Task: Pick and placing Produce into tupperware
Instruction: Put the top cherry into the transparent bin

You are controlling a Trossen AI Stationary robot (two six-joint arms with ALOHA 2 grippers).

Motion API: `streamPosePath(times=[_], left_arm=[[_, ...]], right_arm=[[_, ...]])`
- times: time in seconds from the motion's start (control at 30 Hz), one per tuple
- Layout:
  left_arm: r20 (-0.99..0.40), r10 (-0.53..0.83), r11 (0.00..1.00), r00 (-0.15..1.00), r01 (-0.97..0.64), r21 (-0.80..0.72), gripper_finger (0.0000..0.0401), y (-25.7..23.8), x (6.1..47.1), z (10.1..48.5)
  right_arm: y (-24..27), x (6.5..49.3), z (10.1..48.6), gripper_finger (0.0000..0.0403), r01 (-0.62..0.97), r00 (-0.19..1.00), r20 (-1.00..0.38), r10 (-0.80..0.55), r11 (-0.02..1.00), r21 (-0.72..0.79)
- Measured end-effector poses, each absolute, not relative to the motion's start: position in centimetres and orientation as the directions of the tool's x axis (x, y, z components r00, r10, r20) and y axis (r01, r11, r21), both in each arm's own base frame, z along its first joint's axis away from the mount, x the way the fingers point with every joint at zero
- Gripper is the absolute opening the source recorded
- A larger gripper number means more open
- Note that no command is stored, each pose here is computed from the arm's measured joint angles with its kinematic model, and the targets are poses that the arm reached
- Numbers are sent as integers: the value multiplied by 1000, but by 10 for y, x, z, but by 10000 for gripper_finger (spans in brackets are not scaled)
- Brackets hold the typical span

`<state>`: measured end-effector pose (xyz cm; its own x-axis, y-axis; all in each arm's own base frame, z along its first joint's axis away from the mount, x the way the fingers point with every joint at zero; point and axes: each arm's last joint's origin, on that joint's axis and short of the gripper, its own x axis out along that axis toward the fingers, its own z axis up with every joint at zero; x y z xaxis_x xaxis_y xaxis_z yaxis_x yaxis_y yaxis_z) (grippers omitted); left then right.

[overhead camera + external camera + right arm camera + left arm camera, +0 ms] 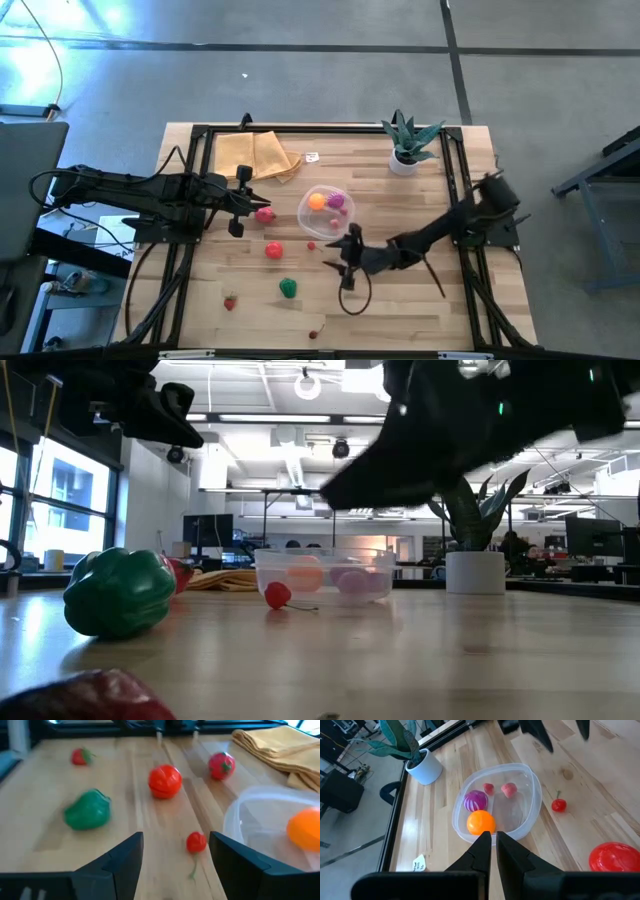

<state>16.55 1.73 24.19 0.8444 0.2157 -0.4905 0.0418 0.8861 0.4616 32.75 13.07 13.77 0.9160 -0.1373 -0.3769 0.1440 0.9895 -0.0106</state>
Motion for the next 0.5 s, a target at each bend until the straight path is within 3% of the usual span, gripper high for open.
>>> streamPosePath(times=[0.23, 0.5], left_arm=[[-490, 216, 886, 844, 42, 462, 19, 17, 165, 242], [-490, 215, 886, 844, 42, 461, 19, 17, 165, 242]], right_arm=[[133, 341, 96, 220, 201, 901, -388, -196, 979, -28], [135, 365, 96, 220, 233, 869, -427, -250, 968, -93]])
